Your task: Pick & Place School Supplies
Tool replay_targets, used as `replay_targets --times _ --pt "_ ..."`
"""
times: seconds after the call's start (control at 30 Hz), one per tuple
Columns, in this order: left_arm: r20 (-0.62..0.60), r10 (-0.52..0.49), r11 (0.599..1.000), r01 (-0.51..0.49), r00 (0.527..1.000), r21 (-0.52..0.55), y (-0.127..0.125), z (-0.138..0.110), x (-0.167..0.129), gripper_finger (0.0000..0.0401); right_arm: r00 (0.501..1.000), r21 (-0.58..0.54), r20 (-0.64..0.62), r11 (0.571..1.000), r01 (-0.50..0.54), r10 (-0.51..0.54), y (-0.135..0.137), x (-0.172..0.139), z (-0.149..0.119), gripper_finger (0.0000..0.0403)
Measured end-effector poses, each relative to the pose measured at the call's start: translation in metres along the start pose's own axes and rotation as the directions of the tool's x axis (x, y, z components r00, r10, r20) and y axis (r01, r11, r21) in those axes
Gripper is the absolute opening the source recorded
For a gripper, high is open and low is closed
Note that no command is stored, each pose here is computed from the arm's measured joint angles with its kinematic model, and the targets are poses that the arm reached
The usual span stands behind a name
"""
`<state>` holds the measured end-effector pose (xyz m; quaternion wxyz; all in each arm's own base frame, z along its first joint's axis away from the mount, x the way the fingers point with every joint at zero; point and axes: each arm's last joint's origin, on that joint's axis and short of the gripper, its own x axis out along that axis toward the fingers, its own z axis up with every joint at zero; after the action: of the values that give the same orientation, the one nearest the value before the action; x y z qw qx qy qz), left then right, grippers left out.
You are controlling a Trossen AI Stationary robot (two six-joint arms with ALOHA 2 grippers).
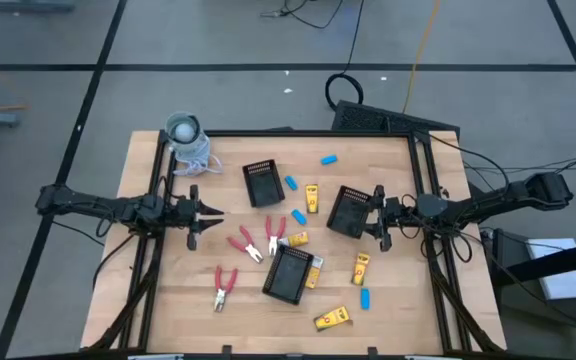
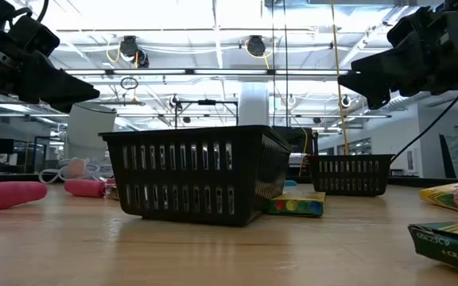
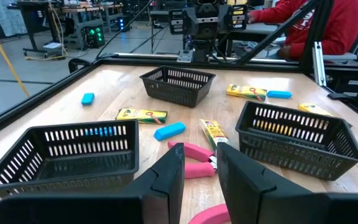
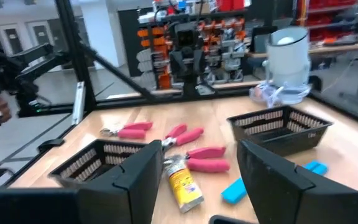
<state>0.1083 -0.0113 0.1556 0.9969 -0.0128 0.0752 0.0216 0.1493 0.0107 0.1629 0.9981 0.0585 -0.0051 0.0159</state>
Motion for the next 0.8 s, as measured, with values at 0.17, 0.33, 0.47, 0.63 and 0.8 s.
replay_targets --times 0.17,0.33,0.47,0.63,0.8 --pt "-0.003 0.0 1.0 0.0 1.0 0.0 0.0 0.0 0.0 0.0097 0.992 0.019 -0.121 0.999 -0.034 0.036 0.006 0.003 -0.012 0.0201" --pt "-0.005 0.0 1.0 0.0 1.0 0.0 0.0 0.0 0.0 0.0097 0.978 0.026 -0.183 0.994 -0.102 0.105 0.026 0.02 0.0 0.0201" --pt "-0.009 0.0 1.0 0.0 1.0 0.0 0.0 -0.001 0.0 0.0097 0.962 0.001 -0.244 0.992 -0.125 0.121 0.044 0.031 0.01 0.0201" --pt "-0.01 -0.001 1.0 0.001 1.0 -0.001 0.0 -0.001 0.0 0.0097 0.931 0.017 -0.345 0.992 -0.122 0.121 0.065 0.043 0.019 0.0201" --pt "-0.011 -0.001 1.0 0.001 1.0 -0.003 0.0 -0.001 0.0 0.0097 0.88 0.081 -0.457 0.991 -0.107 0.132 0.086 0.053 0.027 0.0201"
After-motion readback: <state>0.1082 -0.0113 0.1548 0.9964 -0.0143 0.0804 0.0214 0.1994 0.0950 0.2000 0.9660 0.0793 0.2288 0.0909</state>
